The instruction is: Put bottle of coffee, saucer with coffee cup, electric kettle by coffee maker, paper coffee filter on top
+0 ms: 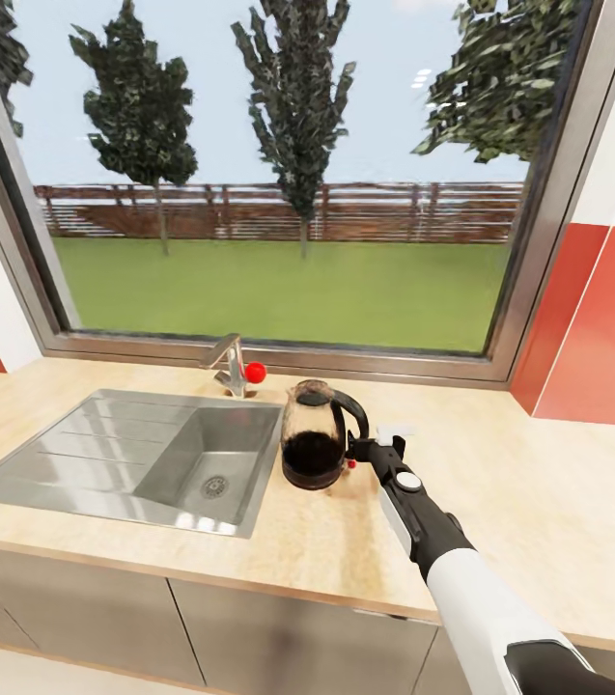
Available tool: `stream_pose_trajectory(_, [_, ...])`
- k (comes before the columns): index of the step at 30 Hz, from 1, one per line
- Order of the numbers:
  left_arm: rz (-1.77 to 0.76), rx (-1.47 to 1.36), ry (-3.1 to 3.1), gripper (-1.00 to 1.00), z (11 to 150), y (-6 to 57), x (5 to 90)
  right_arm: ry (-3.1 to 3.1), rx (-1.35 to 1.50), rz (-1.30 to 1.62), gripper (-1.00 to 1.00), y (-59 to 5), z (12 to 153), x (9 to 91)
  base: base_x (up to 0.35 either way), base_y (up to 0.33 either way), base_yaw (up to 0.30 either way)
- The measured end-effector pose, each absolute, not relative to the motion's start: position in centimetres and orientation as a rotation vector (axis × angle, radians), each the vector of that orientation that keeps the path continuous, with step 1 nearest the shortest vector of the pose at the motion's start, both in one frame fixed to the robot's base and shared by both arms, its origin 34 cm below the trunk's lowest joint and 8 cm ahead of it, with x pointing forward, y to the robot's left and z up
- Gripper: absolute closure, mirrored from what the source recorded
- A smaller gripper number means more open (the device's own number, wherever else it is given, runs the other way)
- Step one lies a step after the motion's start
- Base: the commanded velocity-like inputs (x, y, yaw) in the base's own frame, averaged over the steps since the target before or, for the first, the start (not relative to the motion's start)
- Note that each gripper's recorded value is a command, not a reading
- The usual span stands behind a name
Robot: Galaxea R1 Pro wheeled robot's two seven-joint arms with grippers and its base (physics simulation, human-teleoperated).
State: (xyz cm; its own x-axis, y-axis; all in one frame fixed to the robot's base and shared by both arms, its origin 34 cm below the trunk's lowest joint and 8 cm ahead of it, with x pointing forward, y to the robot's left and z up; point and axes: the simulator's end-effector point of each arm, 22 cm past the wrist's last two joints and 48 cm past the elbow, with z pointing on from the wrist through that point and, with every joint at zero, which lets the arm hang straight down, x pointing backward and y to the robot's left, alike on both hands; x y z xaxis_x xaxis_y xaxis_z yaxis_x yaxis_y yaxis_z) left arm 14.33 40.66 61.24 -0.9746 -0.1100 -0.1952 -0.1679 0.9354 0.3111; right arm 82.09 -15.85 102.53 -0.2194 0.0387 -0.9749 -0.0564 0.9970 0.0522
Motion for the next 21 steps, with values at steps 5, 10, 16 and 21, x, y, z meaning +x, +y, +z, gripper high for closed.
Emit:
stream_pose_trajectory(5, [0.492,-0.211,2.917,-1.00,61.25,40.69,14.33,1.791,-0.013,0.087,-1.00,-15.85,102.49,82.07,0.002,0.000,0.000])
stream_pose_trajectory(10, [0.492,-0.211,2.917,-1.00,61.25,40.70,14.33,1.790,-0.015,0.089,1.00,-15.77,102.50,82.07,0.000,0.000,0.000])
stream_pose_trajectory(16, [0.492,-0.211,2.916,-1.00,61.25,40.70,14.35,1.787,-0.015,0.084,1.00,-15.91,102.68,82.12,0.000,0.000,0.000])
stream_pose_trajectory(21, [0.492,-0.213,2.916,-1.00,61.25,40.71,14.36,1.787,-0.014,0.084,1.00,-15.93,102.65,82.12,0.000,0.000,0.000])
